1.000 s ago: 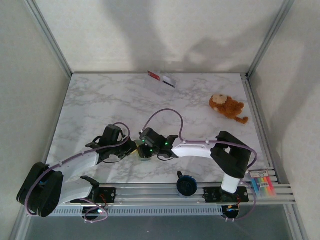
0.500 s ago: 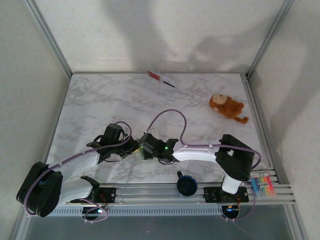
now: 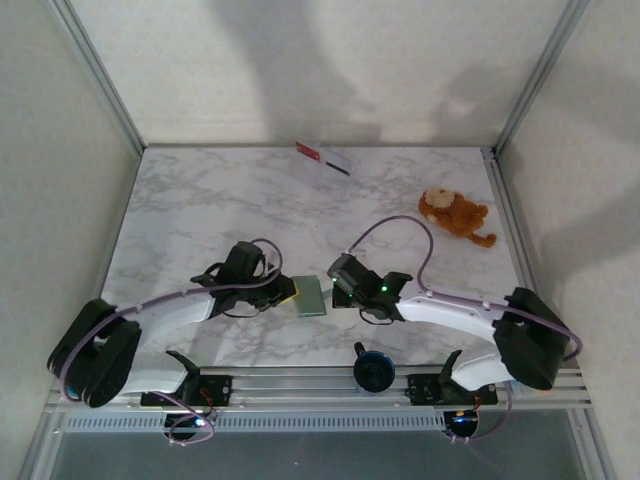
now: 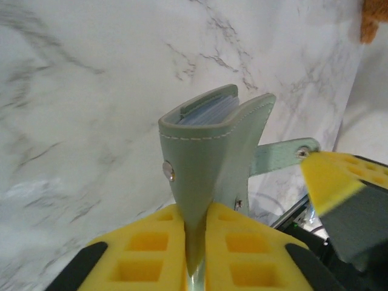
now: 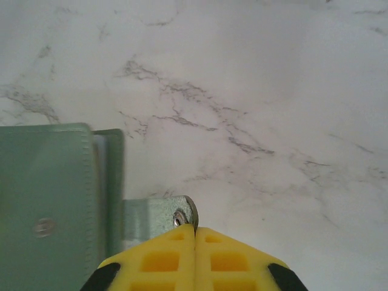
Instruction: Put the credit cards into the card holder
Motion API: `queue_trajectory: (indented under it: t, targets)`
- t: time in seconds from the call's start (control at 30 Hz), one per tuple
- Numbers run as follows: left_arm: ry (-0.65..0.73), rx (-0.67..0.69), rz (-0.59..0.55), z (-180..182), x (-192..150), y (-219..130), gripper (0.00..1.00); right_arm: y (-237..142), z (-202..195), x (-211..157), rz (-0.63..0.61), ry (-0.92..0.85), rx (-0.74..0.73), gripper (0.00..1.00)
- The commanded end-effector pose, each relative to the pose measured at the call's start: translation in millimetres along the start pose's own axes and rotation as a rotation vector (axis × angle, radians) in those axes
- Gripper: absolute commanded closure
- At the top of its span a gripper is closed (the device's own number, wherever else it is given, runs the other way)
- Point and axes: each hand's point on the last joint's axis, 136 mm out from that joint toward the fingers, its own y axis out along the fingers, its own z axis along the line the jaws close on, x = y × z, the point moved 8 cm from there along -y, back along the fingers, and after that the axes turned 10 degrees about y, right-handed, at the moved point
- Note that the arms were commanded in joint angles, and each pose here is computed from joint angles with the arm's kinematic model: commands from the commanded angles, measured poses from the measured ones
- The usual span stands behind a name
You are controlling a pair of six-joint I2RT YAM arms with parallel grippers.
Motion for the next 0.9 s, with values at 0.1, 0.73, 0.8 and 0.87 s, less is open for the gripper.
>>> queue_trajectory:
  t: [0.1, 0.73, 0.8, 0.87]
  targets:
    - [0.051, 0.003, 0.041, -2, 4, 27, 0.72, -30, -11, 2, 0.004, -0.046, 0.053, 1.0]
    - [0.164, -0.075, 0.007, -10, -5, 5, 0.42, -43, 52, 20, 0.086, -0.049, 0.336, 1.0]
    - [0.168, -0.06, 0.003, -8, -5, 4, 0.41, -43, 54, 23, 0.079, -0.053, 0.339, 1.0]
    - [0.166, -0.073, -0.004, -8, -4, 2, 0.41, -43, 56, 24, 0.077, -0.058, 0.329, 1.0]
